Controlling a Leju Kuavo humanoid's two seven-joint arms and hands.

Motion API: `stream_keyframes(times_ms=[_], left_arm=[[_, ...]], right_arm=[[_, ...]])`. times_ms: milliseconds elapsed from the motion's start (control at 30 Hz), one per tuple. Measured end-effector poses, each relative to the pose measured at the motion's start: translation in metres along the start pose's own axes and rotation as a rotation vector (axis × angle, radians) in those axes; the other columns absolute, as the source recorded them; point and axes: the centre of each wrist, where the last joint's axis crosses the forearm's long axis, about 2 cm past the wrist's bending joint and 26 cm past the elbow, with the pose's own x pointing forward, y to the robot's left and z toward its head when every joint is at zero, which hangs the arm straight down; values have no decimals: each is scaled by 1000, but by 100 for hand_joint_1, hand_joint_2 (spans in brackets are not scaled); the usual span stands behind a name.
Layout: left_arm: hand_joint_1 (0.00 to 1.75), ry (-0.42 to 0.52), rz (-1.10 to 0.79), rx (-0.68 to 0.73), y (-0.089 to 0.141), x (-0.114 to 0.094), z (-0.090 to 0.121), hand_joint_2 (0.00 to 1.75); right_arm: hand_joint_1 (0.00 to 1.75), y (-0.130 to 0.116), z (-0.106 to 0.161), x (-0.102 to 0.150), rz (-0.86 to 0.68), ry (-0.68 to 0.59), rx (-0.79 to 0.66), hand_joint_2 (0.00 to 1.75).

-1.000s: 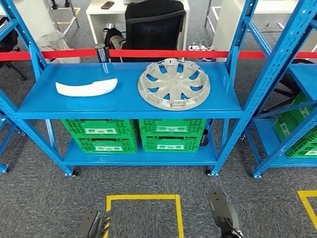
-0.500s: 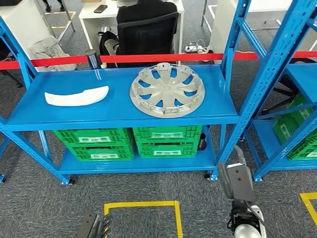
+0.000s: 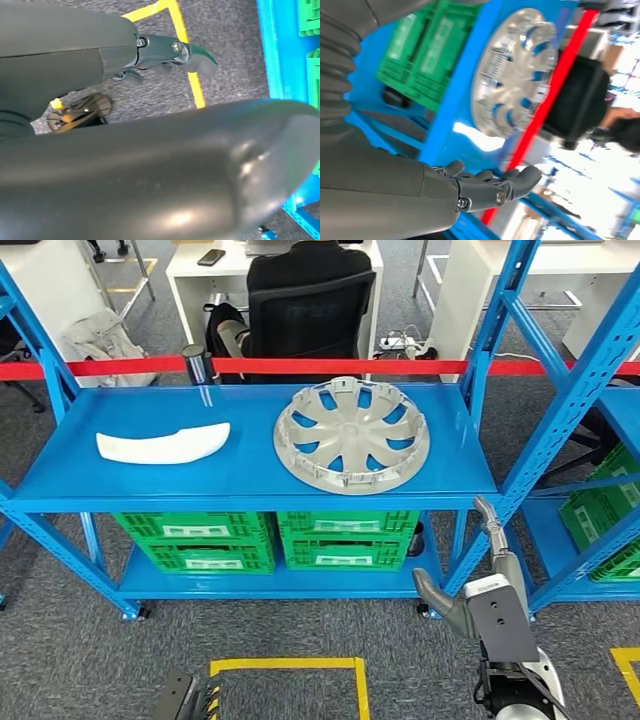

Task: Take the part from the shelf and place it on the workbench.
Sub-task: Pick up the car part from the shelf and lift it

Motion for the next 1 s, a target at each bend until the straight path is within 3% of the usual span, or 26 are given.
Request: stream_keyframes(times_ms=[433,500,567,633,1000], left_arm=[[0,-20,-1,9,1,9,-5,0],[0,-25,-1,9,2,11,-6,0],[0,-27,-2,10,3,13,-7,0],[0,-30,-2,9,2,13,-7,0],[0,-56,10,4,1,18,-10,0]], right_arm=[[0,-11,-29,29,19,-178,57,175],[0,-13,-36,32,27,-199,55,87],[0,-14,-40,34,33,-211,52,87],[0,-15,-42,34,35,-218,51,175],[0,-25,-63,43,18,-279,34,175]])
